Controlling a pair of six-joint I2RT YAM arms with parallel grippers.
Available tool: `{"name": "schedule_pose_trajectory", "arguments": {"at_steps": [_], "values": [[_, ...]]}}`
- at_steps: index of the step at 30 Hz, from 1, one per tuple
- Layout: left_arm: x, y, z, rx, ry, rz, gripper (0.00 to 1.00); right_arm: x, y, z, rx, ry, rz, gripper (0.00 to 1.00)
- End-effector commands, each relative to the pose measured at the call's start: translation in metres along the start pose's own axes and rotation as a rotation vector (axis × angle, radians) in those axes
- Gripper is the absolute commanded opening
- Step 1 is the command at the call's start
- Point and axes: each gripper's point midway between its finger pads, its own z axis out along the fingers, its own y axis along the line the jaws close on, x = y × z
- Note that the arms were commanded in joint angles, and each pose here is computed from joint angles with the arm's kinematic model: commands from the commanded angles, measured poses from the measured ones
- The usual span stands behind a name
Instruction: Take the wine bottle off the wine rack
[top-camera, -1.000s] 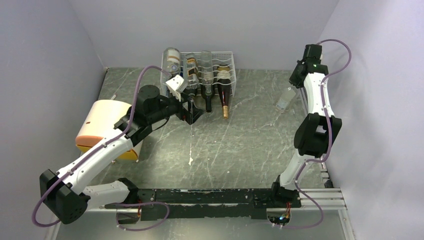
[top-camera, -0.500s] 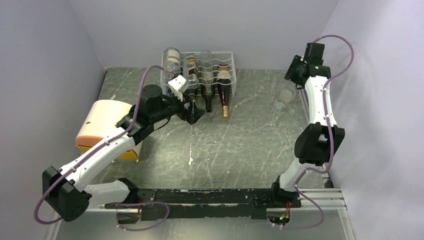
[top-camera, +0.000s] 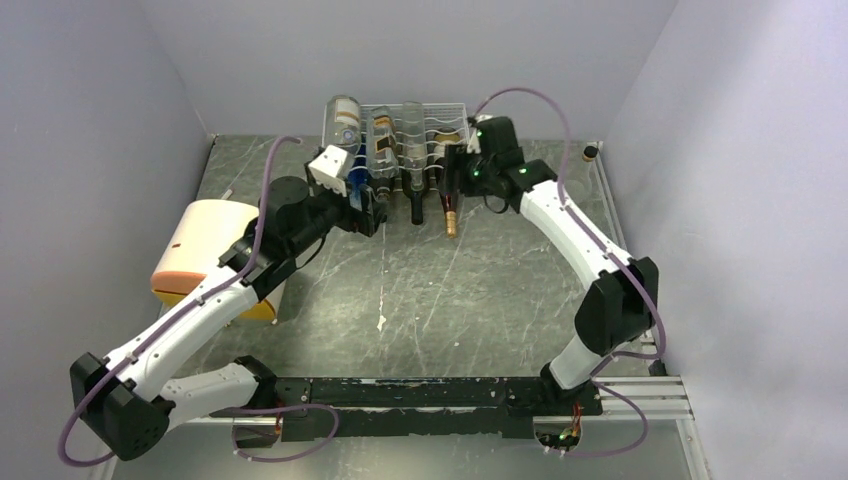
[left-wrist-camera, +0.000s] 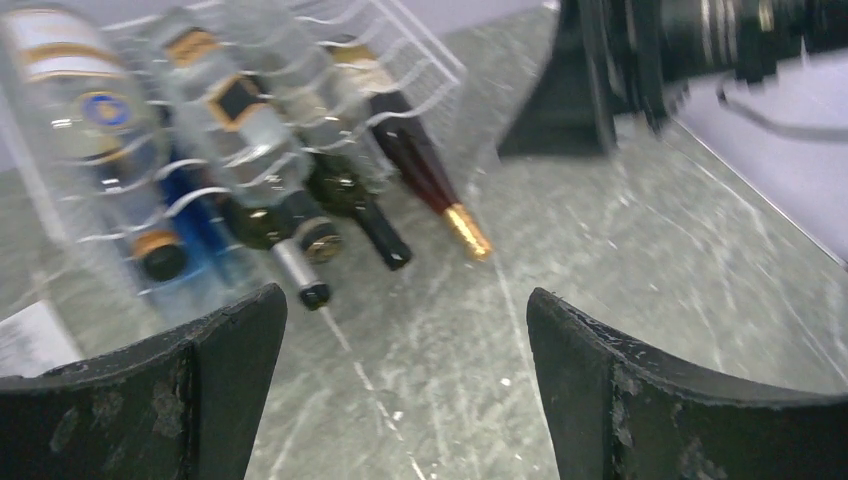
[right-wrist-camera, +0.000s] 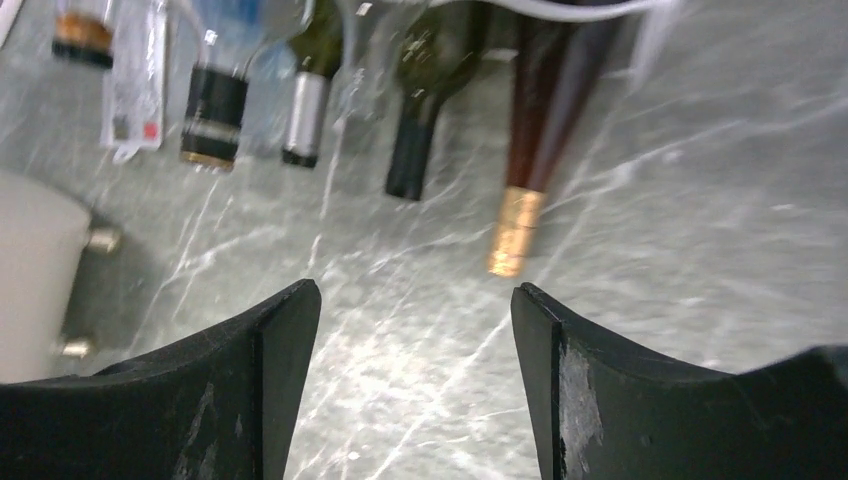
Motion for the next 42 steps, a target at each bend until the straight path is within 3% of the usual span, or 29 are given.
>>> {"name": "schedule_pose_trajectory", "arguments": {"at_steps": [1, 8, 23, 42], "values": [[-0.013, 0.054, -0.018, -0.288, -0.072, -0.023, 0.93, 0.021, 0.052, 0.027, -0.191, 0.015, 0.077, 0.74], [-0.016, 0.066, -0.029, -0.341, -0.117, -0.024, 0.93, 0.026, 0.080, 0.057, -0.302, 0.006, 0.188, 0.77], [-0.010, 0.059, -0.015, -0.288, -0.061, -0.025, 0.93, 0.018, 0.070, 0.127, -0.205, -0.004, 0.232, 0.74], [-0.015, 0.056, -0.017, -0.262, -0.074, -0.037, 0.93, 0.023, 0.054, 0.163, -0.132, 0.007, 0.206, 0.58]]}}
